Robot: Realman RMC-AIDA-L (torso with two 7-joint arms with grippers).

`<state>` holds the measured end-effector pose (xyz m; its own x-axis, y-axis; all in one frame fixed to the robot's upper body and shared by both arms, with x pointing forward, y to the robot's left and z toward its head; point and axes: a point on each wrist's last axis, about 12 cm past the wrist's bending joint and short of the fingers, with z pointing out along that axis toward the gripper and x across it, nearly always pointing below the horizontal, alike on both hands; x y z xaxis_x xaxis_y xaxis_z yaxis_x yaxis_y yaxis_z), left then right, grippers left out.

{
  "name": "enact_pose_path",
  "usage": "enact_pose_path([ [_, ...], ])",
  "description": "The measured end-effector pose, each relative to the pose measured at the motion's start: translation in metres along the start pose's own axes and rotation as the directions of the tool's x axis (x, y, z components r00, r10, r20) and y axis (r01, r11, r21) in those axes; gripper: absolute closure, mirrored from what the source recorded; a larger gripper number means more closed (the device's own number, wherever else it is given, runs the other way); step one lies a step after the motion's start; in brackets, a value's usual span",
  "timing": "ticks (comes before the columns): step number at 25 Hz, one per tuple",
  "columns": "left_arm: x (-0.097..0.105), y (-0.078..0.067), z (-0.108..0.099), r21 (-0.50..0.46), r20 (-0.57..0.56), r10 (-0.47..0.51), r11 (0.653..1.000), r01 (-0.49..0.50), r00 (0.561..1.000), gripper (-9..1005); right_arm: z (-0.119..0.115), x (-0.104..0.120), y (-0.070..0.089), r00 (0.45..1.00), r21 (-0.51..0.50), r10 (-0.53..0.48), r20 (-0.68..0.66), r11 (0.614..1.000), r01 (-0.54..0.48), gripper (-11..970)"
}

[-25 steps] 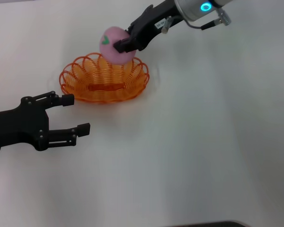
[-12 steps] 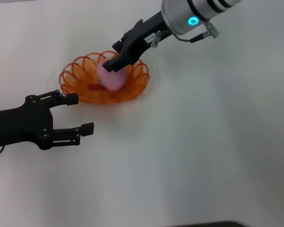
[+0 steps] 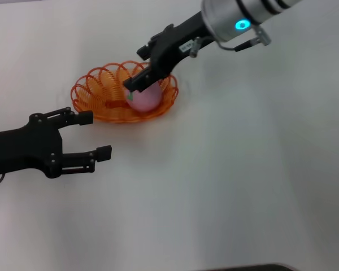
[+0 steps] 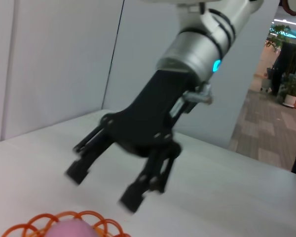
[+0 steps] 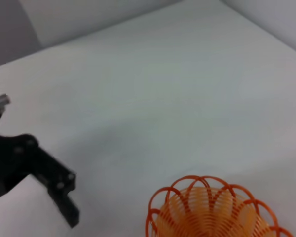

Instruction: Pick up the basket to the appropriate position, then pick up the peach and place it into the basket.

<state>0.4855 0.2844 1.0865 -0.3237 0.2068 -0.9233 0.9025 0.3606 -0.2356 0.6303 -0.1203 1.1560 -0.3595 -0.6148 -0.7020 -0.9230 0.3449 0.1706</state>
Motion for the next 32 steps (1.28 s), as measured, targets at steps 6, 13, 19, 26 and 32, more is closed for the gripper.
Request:
enact_pose_path([
  [6,-0.001,0.005,-0.014,-0.063,0.033,-0.007,0.998,0.009,0.999,107,-0.039,0.030,0.009,0.985,-0.003,-0.058,0.165,0.998,0.060,22],
  [13,-0.002,0.011,-0.026,-0.116,0.050,-0.008,0.993,0.014,0.999,108,-0.067,0.107,0.013,0.955,0.029,-0.003,0.297,1.000,-0.006,24],
  [19,-0.001,0.014,-0.034,-0.159,0.072,-0.016,0.987,0.027,0.997,108,-0.078,0.166,0.020,0.943,0.098,0.001,0.333,0.995,-0.035,28],
  [26,0.004,0.016,-0.035,-0.187,0.042,-0.030,0.982,0.037,0.999,109,-0.080,0.183,0.022,0.927,0.098,0.015,0.375,0.994,-0.055,28],
  [32,0.010,0.016,-0.036,-0.196,-0.001,-0.046,0.980,0.045,0.999,109,-0.081,0.184,0.021,0.928,0.099,0.013,0.372,0.994,-0.054,27],
])
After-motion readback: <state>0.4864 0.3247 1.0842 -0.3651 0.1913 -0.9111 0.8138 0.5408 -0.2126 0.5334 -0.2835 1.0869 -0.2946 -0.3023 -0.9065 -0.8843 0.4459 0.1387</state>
